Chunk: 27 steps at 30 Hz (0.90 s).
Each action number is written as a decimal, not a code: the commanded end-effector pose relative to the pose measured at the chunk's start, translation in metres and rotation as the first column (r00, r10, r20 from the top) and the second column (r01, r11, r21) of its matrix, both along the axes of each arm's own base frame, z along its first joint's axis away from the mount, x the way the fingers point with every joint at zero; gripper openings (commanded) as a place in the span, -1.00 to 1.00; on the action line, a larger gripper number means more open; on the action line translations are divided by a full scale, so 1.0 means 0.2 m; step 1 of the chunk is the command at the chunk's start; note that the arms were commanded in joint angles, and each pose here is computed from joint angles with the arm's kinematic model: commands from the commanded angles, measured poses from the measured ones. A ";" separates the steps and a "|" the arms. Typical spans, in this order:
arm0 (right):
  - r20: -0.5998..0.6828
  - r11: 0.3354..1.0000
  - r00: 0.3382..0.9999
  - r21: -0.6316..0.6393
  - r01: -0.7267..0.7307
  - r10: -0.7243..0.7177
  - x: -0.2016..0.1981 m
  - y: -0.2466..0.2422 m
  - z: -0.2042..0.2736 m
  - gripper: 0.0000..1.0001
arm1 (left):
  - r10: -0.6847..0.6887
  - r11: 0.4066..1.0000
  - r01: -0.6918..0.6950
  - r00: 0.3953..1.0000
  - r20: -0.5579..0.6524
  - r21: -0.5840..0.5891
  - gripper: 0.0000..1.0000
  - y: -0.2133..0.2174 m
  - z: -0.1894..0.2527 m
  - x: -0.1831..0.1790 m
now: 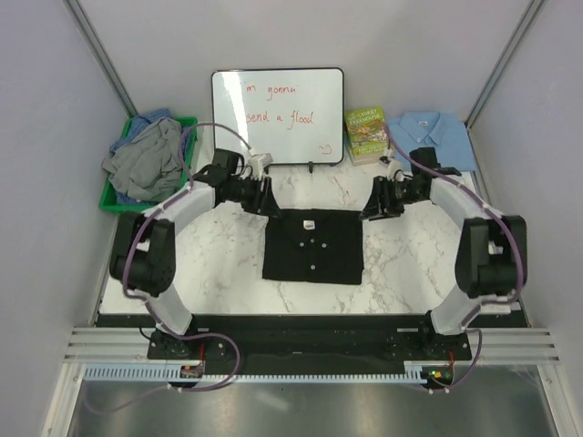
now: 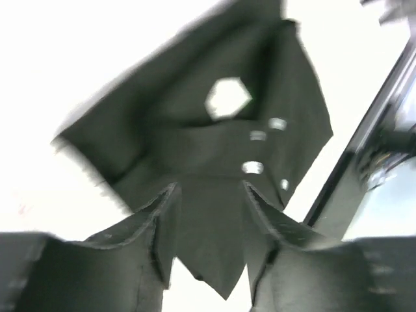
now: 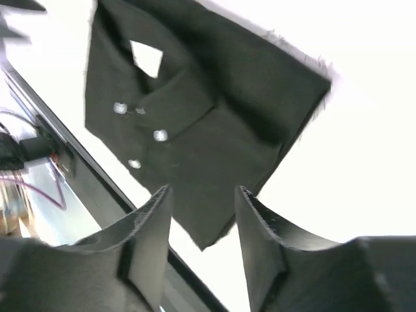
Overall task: Fold and stack the long sleeve shirts
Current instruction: Fold the shirt
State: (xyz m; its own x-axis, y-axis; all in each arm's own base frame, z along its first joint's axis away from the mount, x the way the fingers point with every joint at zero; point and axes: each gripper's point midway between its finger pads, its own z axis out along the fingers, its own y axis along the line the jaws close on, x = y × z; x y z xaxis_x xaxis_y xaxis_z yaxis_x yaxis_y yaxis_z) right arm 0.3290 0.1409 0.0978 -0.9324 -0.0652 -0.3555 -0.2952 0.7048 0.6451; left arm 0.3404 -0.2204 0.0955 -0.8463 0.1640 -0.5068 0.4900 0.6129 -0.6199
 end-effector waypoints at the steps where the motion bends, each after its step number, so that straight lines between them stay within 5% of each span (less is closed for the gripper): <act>1: -0.005 0.982 0.984 0.059 0.179 -0.179 -0.12 -0.06 0.14 0.17 | -0.364 0.931 0.309 0.829 0.424 0.194 0.04 -0.24 0.23 -0.27; 8: -0.236 0.896 0.886 0.103 0.432 -0.400 -0.38 -0.13 -0.08 0.31 | -0.671 0.718 0.532 0.358 0.649 0.449 0.04 -0.71 0.11 -0.73; 11: -0.267 0.864 0.852 0.110 0.492 -0.451 -0.40 -0.15 -0.10 0.37 | -0.718 0.642 0.573 0.217 0.662 0.509 0.02 -0.83 0.04 -0.88; 17: -0.332 0.812 0.787 0.091 0.576 -0.521 -0.44 -0.20 -0.16 0.51 | -0.731 0.582 0.600 0.091 0.676 0.549 -0.03 -1.03 -0.08 -0.98; 27: -0.366 0.786 0.741 0.041 0.617 -0.563 -0.48 -0.22 -0.23 0.68 | -0.742 0.594 0.514 0.053 0.668 0.619 -0.11 -1.16 -0.19 -0.89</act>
State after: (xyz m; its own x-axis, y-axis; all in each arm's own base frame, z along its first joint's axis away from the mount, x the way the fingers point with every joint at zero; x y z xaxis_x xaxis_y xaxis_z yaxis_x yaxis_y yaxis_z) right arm 0.2286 0.1015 0.0526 -0.8470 0.5312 0.0199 0.3687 0.5601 0.7419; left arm 0.1395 -0.4218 0.0298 0.3886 0.6327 -0.6698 0.9205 -0.2344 0.3126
